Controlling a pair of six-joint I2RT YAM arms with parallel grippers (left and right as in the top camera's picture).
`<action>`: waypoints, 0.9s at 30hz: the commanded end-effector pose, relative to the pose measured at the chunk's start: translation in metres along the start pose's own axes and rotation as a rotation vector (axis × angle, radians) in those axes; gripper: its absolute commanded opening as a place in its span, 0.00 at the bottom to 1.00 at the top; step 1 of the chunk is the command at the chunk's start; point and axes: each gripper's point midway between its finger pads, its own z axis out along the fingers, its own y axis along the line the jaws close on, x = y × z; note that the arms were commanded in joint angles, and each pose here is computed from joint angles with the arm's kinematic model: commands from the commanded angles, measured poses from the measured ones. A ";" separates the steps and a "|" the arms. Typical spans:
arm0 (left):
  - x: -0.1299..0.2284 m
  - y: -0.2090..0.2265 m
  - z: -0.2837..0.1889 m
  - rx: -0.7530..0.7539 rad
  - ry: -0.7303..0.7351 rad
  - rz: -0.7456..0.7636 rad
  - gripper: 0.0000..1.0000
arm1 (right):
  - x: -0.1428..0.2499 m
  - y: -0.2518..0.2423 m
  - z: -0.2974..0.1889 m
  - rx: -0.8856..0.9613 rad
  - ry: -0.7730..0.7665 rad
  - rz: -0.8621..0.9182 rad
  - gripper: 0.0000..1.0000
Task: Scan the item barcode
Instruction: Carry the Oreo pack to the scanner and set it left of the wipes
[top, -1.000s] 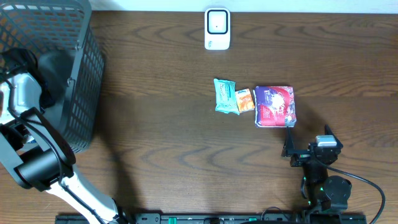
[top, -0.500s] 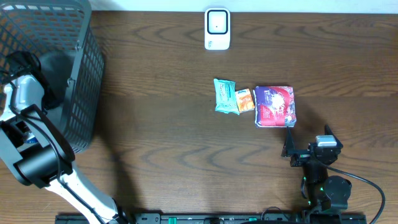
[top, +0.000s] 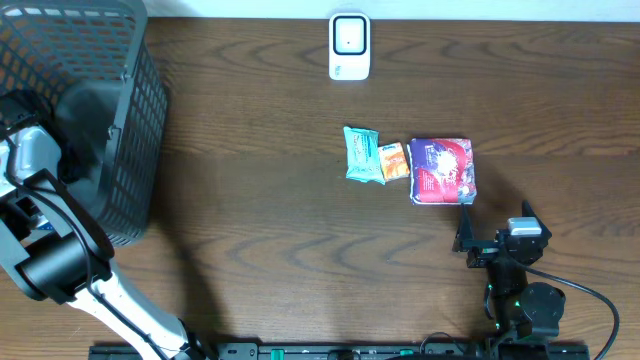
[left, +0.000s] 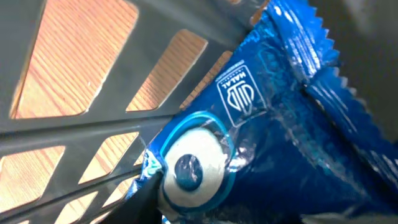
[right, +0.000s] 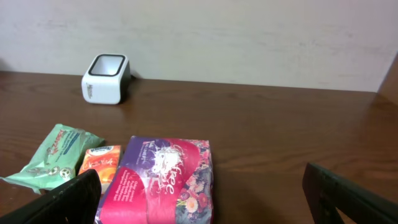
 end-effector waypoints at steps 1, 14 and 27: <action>0.019 -0.003 0.022 0.015 0.073 0.019 0.31 | 0.001 0.002 0.000 -0.010 -0.001 -0.012 0.99; 0.023 -0.009 -0.008 0.091 0.082 -0.009 0.07 | 0.001 0.002 0.000 -0.010 -0.001 -0.012 0.99; -0.058 0.054 -0.276 0.237 -0.637 -0.483 0.07 | 0.001 0.002 0.000 -0.010 -0.001 -0.012 0.99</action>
